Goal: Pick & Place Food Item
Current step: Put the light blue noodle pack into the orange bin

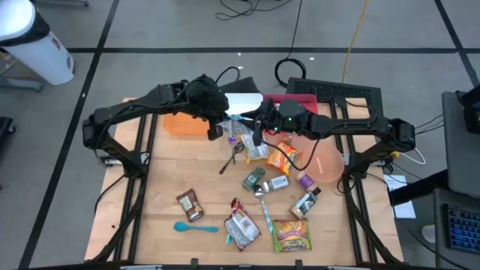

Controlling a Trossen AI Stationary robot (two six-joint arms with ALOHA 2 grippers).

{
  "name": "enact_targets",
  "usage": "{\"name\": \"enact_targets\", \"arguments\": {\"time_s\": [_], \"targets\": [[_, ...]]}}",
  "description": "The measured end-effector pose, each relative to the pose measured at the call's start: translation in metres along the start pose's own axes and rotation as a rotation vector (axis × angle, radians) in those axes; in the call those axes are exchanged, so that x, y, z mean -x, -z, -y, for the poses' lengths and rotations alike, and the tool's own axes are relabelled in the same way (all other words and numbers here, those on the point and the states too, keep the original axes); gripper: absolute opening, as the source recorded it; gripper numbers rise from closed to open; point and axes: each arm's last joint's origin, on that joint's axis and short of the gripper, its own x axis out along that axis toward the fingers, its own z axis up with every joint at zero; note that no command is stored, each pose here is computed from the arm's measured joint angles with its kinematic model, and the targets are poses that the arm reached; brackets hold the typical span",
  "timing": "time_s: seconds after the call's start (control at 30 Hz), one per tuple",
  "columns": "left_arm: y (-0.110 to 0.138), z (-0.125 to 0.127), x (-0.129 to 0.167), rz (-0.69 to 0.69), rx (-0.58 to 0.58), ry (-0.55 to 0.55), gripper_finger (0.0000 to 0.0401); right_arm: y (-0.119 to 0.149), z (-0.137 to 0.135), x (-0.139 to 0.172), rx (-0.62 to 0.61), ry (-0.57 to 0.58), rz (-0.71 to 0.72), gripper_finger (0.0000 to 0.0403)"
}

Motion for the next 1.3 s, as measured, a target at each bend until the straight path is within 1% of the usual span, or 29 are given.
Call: {"name": "enact_targets", "arguments": {"time_s": [0.1, 0.17, 0.37, 0.47, 0.73, 1.0, 1.1, 1.3], "targets": [[0.004, -0.005, 0.006, -0.026, 0.002, -0.017, 0.0003, 0.0, 0.0, 0.0, -0.006, 0.001, 0.001, 0.0136], [0.005, -0.009, 0.01, -0.02, 0.012, -0.031, 0.0003, 0.0, 0.001, 0.0, -0.007, 0.003, 0.002, 0.0144], [0.013, -0.026, 0.027, -0.037, 0.054, -0.086, 0.0003, -0.005, 0.006, 0.004, -0.009, 0.021, 0.016, 0.0159], [0.016, -0.035, 0.032, -0.04, 0.071, -0.12, 0.0002, -0.008, 0.009, 0.005, -0.011, 0.03, 0.032, 0.016], [0.03, -0.062, 0.042, -0.098, 0.144, -0.201, 0.0002, -0.013, 0.018, 0.009, -0.014, 0.057, 0.043, 0.0156], [0.045, -0.097, 0.054, -0.105, 0.321, -0.31, 0.0002, -0.012, 0.019, 0.008, -0.012, 0.06, 0.036, 0.0155], [0.05, -0.107, 0.058, -0.103, 0.365, -0.332, 0.0002, -0.012, 0.019, 0.008, -0.012, 0.059, 0.037, 0.0155], [0.057, -0.121, 0.064, -0.108, 0.347, -0.345, 0.0002, -0.011, 0.019, 0.008, -0.012, 0.061, 0.028, 0.0155]]}}
